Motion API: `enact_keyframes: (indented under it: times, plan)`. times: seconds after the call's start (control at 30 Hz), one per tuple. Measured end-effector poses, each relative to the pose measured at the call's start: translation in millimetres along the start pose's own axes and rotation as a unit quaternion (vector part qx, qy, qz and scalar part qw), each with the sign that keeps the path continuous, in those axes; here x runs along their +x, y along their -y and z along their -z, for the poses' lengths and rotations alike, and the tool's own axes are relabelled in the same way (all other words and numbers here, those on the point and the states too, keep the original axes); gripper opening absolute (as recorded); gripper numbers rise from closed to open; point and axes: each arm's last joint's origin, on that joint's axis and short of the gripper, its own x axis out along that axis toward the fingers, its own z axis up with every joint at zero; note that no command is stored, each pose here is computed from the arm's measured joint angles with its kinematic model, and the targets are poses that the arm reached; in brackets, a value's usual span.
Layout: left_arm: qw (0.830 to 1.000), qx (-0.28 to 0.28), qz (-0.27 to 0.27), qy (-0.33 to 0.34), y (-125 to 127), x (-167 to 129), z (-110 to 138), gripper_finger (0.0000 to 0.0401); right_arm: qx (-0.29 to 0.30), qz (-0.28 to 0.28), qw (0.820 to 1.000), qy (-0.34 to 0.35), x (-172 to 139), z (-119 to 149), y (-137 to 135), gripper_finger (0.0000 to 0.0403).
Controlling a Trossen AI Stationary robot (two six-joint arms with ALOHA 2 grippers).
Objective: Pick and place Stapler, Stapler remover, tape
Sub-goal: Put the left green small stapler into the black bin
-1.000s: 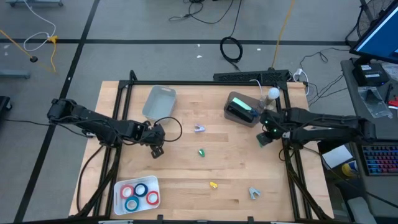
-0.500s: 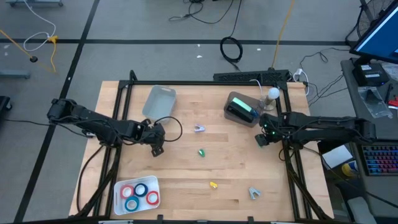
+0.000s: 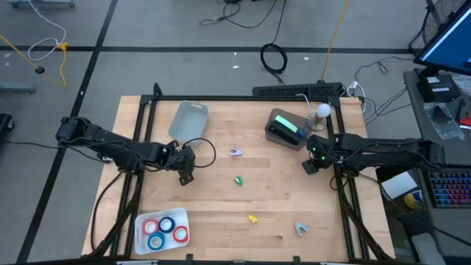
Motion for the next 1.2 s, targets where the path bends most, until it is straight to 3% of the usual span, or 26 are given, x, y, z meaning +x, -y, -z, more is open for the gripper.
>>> enact_keyframes:
  times: [0.37,0.73,1.2]
  plan:
    - [1.000,-0.003,0.003,0.006,0.7,0.0,-1.1,0.0037,-0.053,0.022,0.998,-0.024,-0.1,4.3,4.6,0.0120]
    - [1.000,-0.009,0.013,0.021,2.6,-0.1,-4.3,0.0037,-0.093,0.000,0.995,-0.027,0.0,3.3,2.1,0.0008]
    - [0.999,-0.002,0.024,0.039,4.7,-0.4,-7.9,0.0037,-0.128,-0.121,0.984,-0.021,4.5,0.9,-27.0,0.0005]
